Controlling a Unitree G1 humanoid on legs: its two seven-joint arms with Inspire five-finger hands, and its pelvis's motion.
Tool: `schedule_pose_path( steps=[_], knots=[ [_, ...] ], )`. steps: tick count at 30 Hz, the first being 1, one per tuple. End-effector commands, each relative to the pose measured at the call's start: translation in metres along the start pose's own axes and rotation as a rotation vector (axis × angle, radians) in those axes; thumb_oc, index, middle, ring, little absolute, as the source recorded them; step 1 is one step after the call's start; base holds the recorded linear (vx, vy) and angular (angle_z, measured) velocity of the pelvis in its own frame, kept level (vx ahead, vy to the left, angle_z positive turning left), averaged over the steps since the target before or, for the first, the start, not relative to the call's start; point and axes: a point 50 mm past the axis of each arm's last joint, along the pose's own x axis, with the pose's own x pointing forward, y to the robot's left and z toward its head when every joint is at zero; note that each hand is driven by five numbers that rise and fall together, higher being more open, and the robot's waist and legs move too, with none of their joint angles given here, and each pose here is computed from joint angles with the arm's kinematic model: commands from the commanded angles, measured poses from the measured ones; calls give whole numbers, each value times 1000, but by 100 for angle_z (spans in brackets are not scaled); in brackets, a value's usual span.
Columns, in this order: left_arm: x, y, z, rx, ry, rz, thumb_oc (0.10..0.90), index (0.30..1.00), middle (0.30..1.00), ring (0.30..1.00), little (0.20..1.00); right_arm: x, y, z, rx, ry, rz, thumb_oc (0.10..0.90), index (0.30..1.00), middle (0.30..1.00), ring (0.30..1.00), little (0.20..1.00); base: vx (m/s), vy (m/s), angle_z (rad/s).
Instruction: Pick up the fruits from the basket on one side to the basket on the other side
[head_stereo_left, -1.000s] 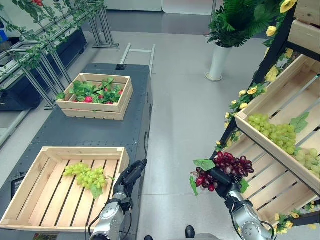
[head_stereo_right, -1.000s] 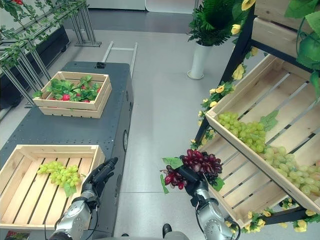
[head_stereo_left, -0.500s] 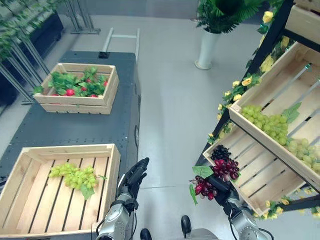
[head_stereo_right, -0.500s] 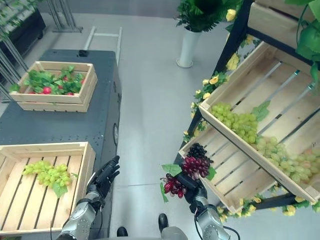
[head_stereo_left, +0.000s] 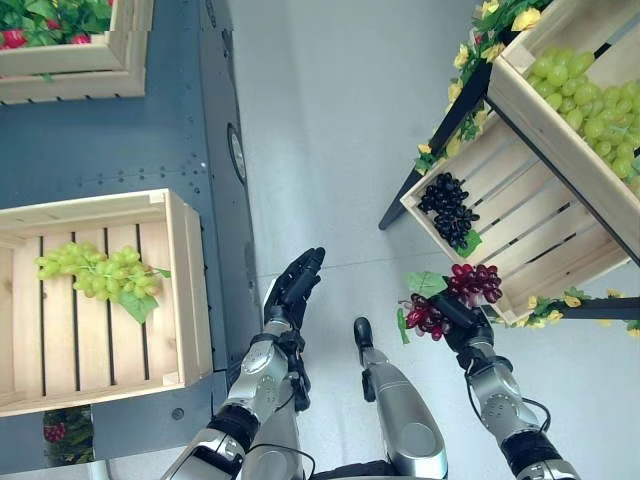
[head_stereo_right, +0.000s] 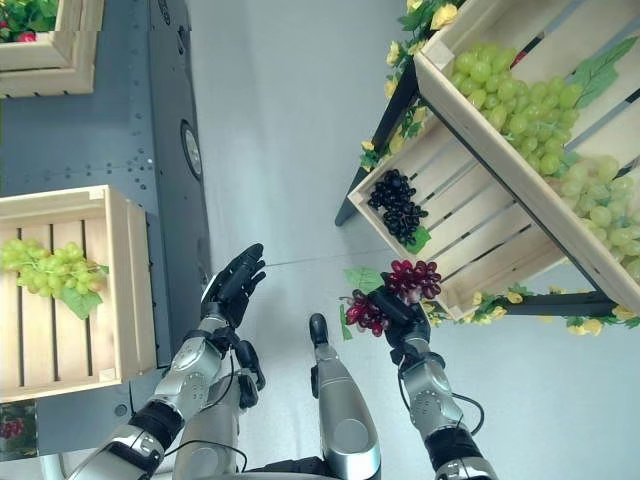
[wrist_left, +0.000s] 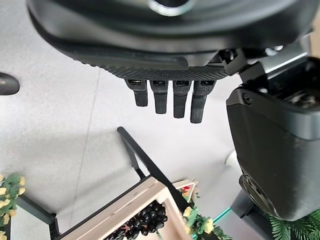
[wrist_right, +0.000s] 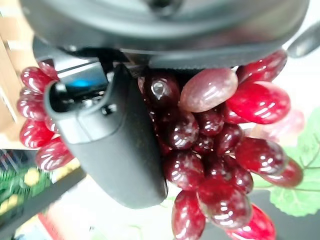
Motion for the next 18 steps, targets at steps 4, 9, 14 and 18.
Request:
schedule_pose_path(
  steps=[4,9,14,18],
  knots=[
    [6,-34,34,3,-178,-163,800,900,900,900,900,8,-2,85,-104,-308,-30,400,300,300,300,300,-8,-36,-3],
    [7,-37,42,36,-193,-200,800,900,900,900,900,8,-7,108,-153,-427,-152,400,300,300,300,300,-18,-76,10],
    [10,-41,46,47,-183,-223,800,900,900,900,900,10,4,157,-328,-606,-253,400,300,300,300,300,4,-49,2],
    [11,-43,50,54,-180,-259,800,900,900,900,900,14,11,198,-479,-636,-297,400,300,300,300,300,-50,-55,3]
  ],
)
